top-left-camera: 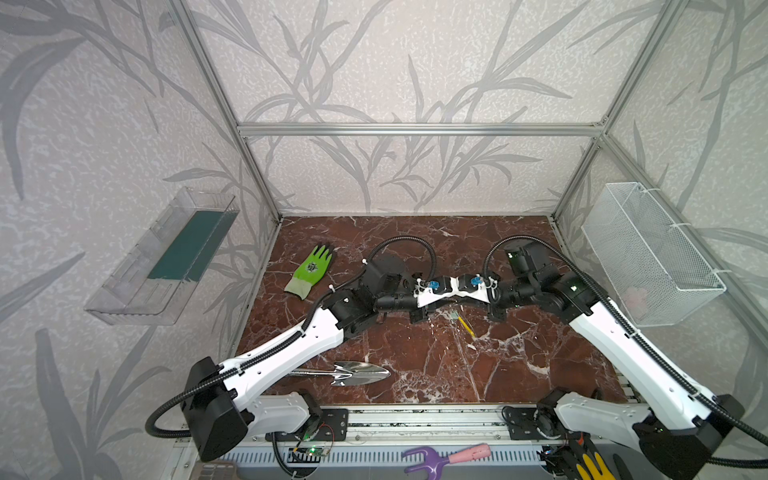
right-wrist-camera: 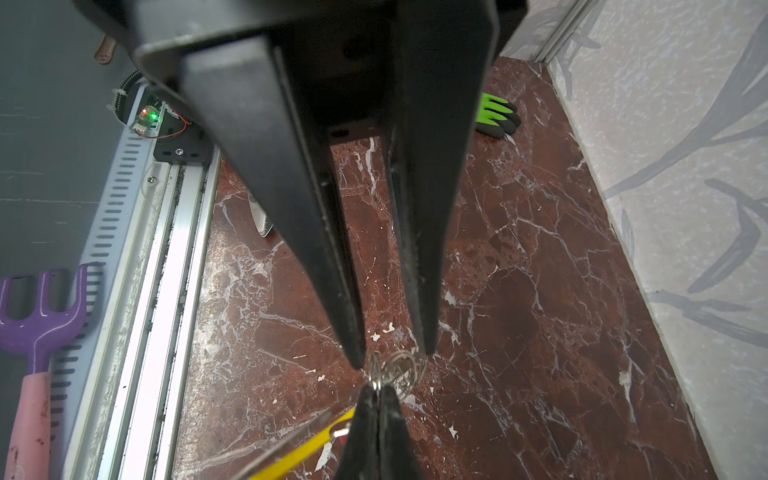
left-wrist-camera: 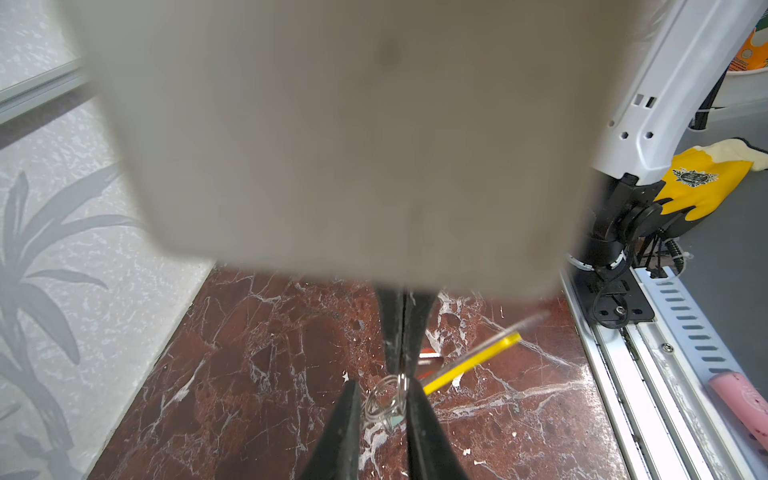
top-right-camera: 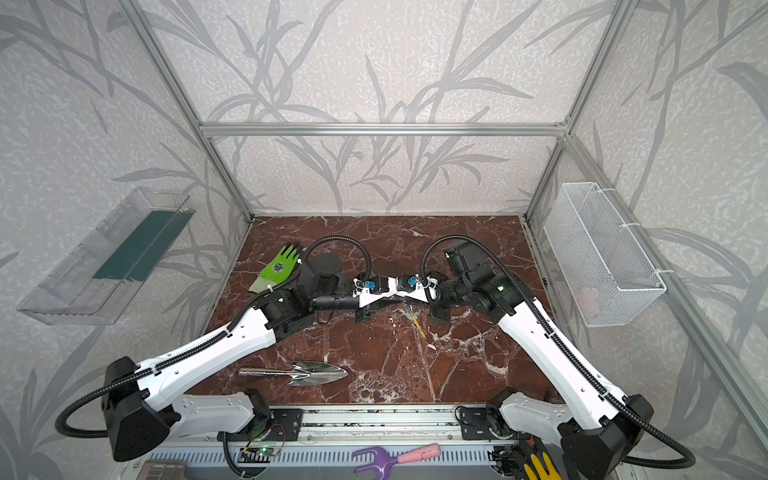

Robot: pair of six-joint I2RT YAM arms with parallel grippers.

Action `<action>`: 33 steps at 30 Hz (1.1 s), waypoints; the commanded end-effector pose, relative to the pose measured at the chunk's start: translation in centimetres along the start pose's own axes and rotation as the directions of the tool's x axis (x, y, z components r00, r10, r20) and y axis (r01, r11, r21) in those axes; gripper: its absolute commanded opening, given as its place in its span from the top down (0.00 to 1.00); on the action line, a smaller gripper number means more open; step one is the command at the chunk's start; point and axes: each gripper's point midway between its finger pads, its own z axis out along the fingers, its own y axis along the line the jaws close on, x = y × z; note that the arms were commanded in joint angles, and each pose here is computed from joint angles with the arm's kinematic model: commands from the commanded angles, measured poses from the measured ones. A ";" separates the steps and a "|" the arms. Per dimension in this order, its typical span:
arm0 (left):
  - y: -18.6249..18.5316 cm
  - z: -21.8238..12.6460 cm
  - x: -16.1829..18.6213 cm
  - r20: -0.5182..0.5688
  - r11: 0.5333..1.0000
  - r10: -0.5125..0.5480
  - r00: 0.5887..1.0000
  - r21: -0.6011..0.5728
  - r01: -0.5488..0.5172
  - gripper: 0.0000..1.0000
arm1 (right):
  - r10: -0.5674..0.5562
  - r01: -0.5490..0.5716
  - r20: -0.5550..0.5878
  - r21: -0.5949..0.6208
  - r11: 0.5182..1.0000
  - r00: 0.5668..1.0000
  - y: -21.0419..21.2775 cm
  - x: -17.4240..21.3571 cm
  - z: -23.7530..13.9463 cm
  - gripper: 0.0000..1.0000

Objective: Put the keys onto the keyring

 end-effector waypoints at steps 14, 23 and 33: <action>0.8 -0.6 -0.2 0.105 0.990 -0.132 0.986 -0.042 0.138 0.69 | -0.013 0.008 0.070 0.072 0.997 0.997 -0.2 -0.7 -0.6 1.00; 0.4 -0.8 -0.5 0.150 0.981 -0.192 0.970 -0.002 0.194 0.70 | -0.017 0.008 0.106 0.086 0.996 0.994 0.2 -1.0 -1.0 1.00; -0.2 -0.2 -0.4 0.138 0.980 -0.198 0.971 0.051 0.193 0.76 | -0.014 0.002 0.140 0.083 0.997 0.990 0.3 -1.7 -1.3 1.00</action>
